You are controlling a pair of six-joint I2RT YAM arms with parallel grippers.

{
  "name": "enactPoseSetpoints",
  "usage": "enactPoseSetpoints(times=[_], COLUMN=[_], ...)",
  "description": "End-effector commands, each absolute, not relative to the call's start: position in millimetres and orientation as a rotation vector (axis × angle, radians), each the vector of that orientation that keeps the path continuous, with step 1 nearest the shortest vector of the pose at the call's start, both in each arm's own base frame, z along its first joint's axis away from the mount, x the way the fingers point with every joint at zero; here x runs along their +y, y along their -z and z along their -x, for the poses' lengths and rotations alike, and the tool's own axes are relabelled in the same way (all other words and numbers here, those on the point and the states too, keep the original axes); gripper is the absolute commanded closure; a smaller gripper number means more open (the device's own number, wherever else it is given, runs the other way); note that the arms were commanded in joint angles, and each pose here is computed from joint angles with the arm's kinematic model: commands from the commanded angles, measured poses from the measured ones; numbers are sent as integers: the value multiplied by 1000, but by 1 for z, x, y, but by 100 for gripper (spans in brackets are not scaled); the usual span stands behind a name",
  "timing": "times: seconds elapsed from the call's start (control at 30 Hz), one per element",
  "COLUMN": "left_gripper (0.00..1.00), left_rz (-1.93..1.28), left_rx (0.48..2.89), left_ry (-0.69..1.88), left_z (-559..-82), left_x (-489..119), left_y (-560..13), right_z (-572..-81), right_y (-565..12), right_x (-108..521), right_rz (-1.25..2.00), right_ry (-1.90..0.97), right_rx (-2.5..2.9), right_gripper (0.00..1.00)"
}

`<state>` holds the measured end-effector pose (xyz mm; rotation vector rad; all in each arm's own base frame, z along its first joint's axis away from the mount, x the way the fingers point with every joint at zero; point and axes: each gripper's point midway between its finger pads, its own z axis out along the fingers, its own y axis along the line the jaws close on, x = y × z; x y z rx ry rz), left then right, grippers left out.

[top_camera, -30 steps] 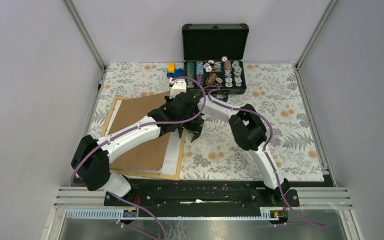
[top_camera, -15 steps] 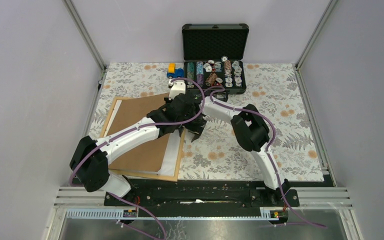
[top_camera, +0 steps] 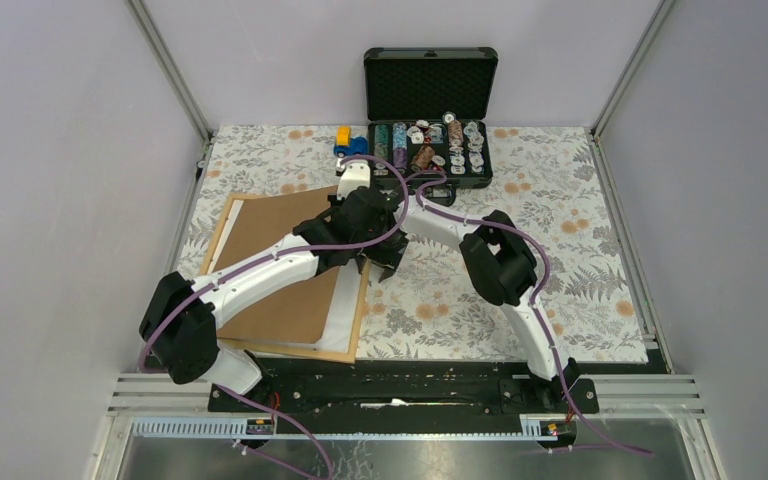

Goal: Put the photo into the frame

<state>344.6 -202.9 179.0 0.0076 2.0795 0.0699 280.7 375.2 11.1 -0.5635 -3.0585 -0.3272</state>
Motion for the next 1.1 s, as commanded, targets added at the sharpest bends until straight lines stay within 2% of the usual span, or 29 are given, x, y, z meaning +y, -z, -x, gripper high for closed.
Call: enactPoseSetpoints(times=[0.0,0.1,0.33,0.53,0.73,0.9,1.0,1.07], left_gripper=[100,100,100,100,100,100,100,100], left_rz=[132,132,139,146,147,149,146,147], left_rx=[2022,2023,2018,2014,2014,2012,2015,2016], left_ry=[126,129,135,131,134,129,129,128], left_z=[-353,-352,-351,-351,-351,-351,-351,-352], left_x=[-220,-220,-218,-215,-215,-213,-214,-214], left_y=[-203,-202,-204,-205,-205,-205,-204,-203], right_z=[-285,-286,-284,-284,-287,-283,-284,-287], right_y=[55,53,55,54,51,54,52,50], right_x=[344,346,346,350,349,350,358,367], right_rz=[586,577,561,499,472,465,426,362], right_ry=[35,48,47,44,32,51,134,230], right_rx=[-3175,-3187,-3194,-3209,-3231,-3216,-3223,-3233], right_gripper=[39,33,40,58,71,87,100,100])
